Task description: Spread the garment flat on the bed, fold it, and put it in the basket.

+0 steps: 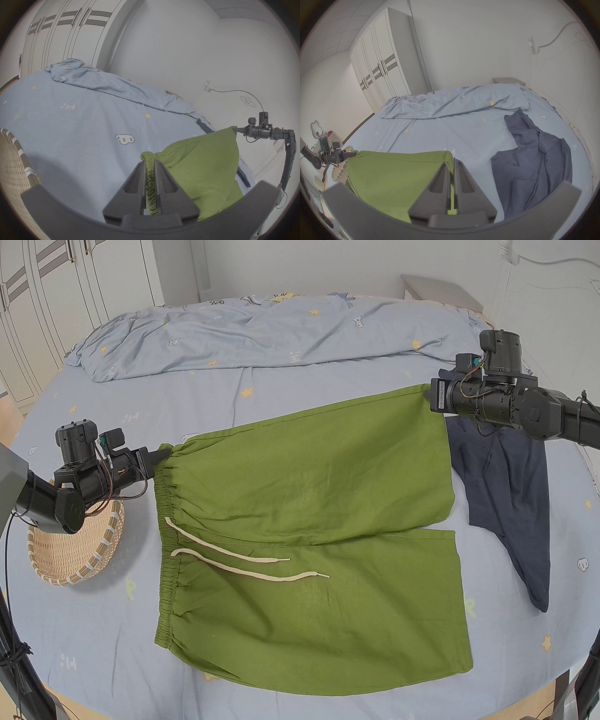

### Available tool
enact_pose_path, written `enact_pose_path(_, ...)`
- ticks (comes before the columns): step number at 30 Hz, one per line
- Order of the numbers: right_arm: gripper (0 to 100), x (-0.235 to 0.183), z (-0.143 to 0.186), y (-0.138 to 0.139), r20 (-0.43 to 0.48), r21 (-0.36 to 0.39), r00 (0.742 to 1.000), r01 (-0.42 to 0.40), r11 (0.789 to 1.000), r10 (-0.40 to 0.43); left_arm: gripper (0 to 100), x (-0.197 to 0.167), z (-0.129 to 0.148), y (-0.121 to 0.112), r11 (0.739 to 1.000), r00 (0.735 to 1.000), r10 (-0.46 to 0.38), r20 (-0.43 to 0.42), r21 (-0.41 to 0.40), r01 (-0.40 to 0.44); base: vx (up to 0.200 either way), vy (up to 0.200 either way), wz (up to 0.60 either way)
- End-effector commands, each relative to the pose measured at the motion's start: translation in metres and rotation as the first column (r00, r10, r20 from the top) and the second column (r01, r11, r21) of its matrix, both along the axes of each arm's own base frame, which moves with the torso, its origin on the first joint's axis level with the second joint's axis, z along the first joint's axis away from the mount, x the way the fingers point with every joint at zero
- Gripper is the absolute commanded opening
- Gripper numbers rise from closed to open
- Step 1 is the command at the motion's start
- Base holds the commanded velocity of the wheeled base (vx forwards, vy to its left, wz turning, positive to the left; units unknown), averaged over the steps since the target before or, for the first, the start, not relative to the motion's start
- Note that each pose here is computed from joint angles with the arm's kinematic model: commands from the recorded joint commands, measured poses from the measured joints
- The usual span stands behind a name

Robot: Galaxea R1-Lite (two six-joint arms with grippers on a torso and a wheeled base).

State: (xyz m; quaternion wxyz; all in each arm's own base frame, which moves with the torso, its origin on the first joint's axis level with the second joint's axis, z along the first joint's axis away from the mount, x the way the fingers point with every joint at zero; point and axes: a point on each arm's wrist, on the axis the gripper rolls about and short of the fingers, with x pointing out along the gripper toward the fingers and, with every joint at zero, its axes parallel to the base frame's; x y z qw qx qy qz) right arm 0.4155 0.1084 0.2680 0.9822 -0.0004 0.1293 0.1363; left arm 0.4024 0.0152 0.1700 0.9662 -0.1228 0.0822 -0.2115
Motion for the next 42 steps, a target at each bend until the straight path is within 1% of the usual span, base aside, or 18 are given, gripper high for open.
enact_pose_path(1,0,0.018,-0.015,0.005,-0.011,-0.008,1.000,0.010,1.000,-0.010,0,0.005,-0.005,0.000,1.000,1.000,0.009,-0.007,0.000,-0.009,0.000,0.000,0.00)
enact_pose_path(5,0,0.029,-0.023,0.008,-0.010,-0.024,0.999,0.031,0.999,-0.032,0,0.008,-0.004,0.001,1.000,1.000,0.025,-0.001,0.003,-0.025,0.000,0.000,0.00)
enact_pose_path(7,0,0.033,-0.025,0.009,-0.004,-0.023,0.999,0.038,0.999,-0.038,0,0.011,-0.006,0.002,1.000,1.000,0.028,-0.002,0.003,-0.028,0.000,0.000,0.00)
enact_pose_path(9,0,0.042,-0.024,0.009,0.022,-0.018,0.998,0.056,0.998,-0.056,0,0.013,-0.006,0.002,1.000,1.000,0.030,0.002,0.003,-0.030,0.000,0.000,0.00)
enact_pose_path(12,0,0.043,-0.026,0.009,0.020,-0.019,0.998,0.061,0.998,-0.060,0,0.013,-0.006,0.002,1.000,1.000,0.030,0.004,0.003,-0.030,0.000,0.000,0.00)
enact_pose_path(13,0,0.047,-0.032,0.006,0.007,-0.026,0.997,0.071,0.997,-0.071,0,0.013,-0.006,0.001,1.000,1.000,0.028,0.005,0.005,-0.028,0.000,0.000,0.00)
enact_pose_path(16,0,0.048,-0.034,0.007,0.002,-0.027,0.997,0.071,0.997,-0.071,0,0.013,-0.005,0.002,1.000,1.000,0.030,0.006,0.003,-0.030,0.000,0.000,0.00)
enact_pose_path(20,0,0.058,-0.056,0.008,-0.040,-0.046,0.996,0.082,0.996,-0.084,0,0.015,-0.008,0.003,0.999,0.999,0.033,-0.001,0.003,-0.033,0.000,0.000,0.00)
enact_pose_path(21,0,0.058,-0.057,0.008,-0.042,-0.046,0.996,0.082,0.996,-0.084,0,0.015,-0.008,0.003,0.999,0.999,0.033,0.000,0.005,-0.033,0.000,0.000,0.00)
enact_pose_path(25,0,0.067,-0.077,0.008,-0.079,-0.064,0.991,0.099,0.993,-0.104,0,0.019,-0.009,0.004,0.998,0.998,0.068,0.005,0.009,-0.068,0.000,0.000,0.00)
enact_pose_path(28,0,0.069,-0.084,0.008,-0.092,-0.071,0.990,0.102,0.992,-0.109,0,0.020,-0.011,0.004,0.997,0.997,0.071,0.002,0.011,-0.071,0.000,0.000,0.00)
enact_pose_path(33,0,0.069,-0.086,0.010,-0.099,-0.073,0.989,0.099,0.992,-0.106,0,0.021,-0.011,0.003,0.997,0.998,0.071,0.001,0.012,-0.071,0.000,0.000,0.00)
enact_pose_path(34,100,0.069,-0.086,0.010,-0.098,-0.074,0.990,0.098,0.992,-0.105,0,0.021,-0.011,0.003,0.997,0.998,0.071,0.001,0.012,-0.071,0.000,0.000,0.00)
enact_pose_path(35,100,0.069,-0.086,0.010,-0.103,-0.076,0.989,0.098,0.992,-0.105,0,0.021,-0.012,0.003,0.997,0.998,0.070,0.000,0.014,-0.070,0.000,0.000,0.00)
enact_pose_path(36,100,0.069,-0.086,0.010,-0.103,-0.076,0.989,0.098,0.992,-0.105,100,0.021,-0.011,0.003,0.997,0.998,0.070,0.002,0.014,-0.070,0.000,0.000,0.00)
enact_pose_path(42,100,0.068,-0.086,0.013,-0.100,-0.074,0.990,0.091,0.993,-0.098,100,0.022,-0.011,0.002,0.998,0.998,0.069,0.009,0.015,-0.069,0.000,0.000,0.00)
